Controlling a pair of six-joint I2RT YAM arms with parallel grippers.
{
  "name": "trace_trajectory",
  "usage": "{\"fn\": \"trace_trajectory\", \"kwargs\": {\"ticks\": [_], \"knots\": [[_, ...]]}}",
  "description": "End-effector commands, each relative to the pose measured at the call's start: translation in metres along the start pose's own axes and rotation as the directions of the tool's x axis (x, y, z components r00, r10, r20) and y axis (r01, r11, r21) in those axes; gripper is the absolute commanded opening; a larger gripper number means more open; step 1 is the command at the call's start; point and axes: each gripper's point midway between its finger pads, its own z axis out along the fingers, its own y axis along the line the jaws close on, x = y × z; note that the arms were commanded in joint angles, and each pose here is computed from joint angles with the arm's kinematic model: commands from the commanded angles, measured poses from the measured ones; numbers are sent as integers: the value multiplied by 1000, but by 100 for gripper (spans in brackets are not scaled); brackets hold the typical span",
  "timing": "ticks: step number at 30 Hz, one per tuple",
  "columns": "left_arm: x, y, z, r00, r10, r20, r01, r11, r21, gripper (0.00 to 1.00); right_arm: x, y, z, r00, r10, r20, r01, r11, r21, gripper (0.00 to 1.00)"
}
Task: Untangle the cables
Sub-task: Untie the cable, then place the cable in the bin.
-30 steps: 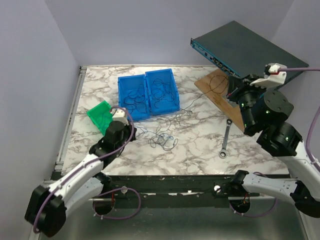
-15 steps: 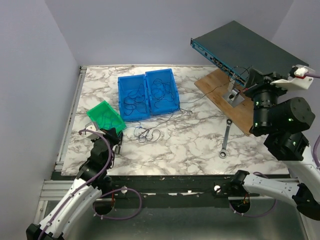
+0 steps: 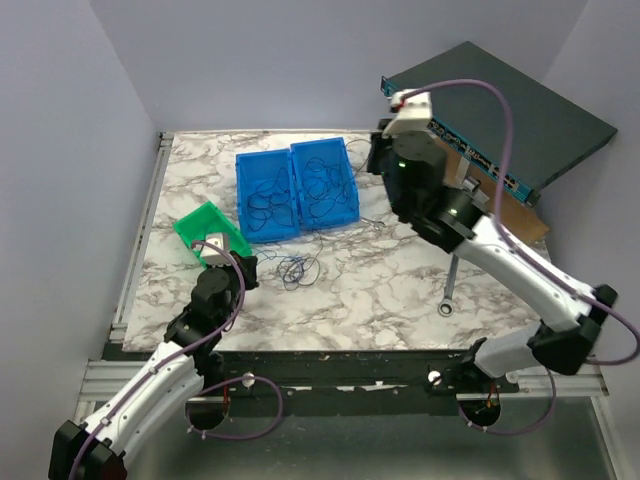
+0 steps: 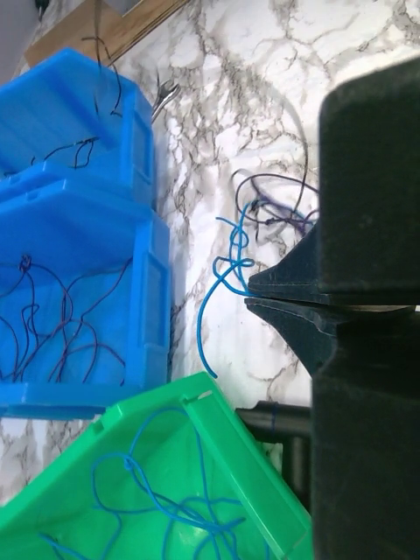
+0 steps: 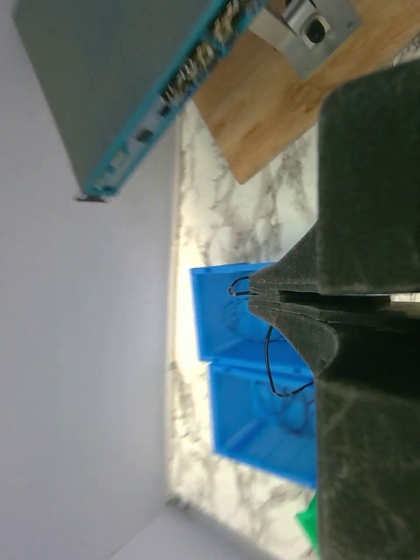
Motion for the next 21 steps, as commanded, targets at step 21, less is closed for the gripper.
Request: {"fn": "trace_trajectory", "kwargs": {"ticks": [21], "knots": [[-6, -41, 5, 998, 62, -12, -59, 979, 197, 0, 28, 19, 188, 993, 104, -47, -103, 994, 26, 1]]}}
